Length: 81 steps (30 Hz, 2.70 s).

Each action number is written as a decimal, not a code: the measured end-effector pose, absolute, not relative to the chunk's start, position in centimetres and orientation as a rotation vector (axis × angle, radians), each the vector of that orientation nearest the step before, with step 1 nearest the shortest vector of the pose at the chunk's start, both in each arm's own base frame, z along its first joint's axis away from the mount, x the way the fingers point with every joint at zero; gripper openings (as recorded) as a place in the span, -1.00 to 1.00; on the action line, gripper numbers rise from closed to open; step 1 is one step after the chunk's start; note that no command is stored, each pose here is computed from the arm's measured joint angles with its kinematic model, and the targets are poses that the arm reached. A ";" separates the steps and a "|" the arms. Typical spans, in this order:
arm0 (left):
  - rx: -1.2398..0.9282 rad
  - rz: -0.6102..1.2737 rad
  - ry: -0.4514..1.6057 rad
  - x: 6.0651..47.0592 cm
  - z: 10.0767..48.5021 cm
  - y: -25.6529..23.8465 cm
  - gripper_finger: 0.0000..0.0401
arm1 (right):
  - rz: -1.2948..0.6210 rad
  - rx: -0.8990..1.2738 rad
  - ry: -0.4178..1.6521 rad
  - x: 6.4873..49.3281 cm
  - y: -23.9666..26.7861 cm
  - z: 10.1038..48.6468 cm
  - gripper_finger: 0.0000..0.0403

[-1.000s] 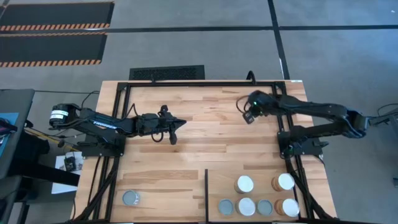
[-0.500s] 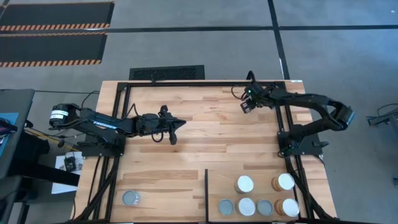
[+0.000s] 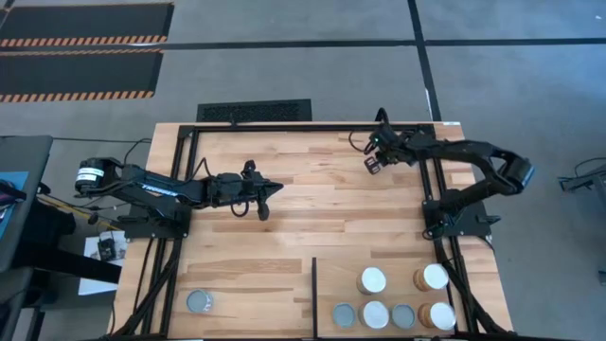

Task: Pick and place cans onto a shelf
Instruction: Put the canned mixed corns on the shelf

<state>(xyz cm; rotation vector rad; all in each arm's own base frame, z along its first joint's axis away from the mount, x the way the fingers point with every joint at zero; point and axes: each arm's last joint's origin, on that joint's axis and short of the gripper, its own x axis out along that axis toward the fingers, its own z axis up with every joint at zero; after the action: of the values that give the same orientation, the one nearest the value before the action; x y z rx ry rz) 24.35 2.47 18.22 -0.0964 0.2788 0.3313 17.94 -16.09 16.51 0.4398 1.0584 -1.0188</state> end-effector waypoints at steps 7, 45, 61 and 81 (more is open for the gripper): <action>-0.097 0.331 0.279 24.3 18.2 2.5 -0.98 | -0.883 0.426 1.110 18.4 -12.7 19.9 -0.92; -0.115 0.338 0.274 24.3 18.2 2.5 -0.98 | -0.666 0.720 1.342 17.7 19.2 26.3 -0.93; -0.114 0.338 0.283 24.3 18.2 2.5 -0.98 | -0.697 0.798 1.330 18.8 19.4 25.7 -0.92; -0.114 0.338 0.289 24.3 18.1 2.5 -0.98 | -0.679 0.826 1.380 19.9 20.3 24.4 -0.59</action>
<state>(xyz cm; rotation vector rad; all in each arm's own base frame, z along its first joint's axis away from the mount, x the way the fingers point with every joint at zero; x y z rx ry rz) 24.30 2.48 18.09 -0.1144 0.2893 0.3383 19.87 20.31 24.40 0.8258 1.3805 -0.6787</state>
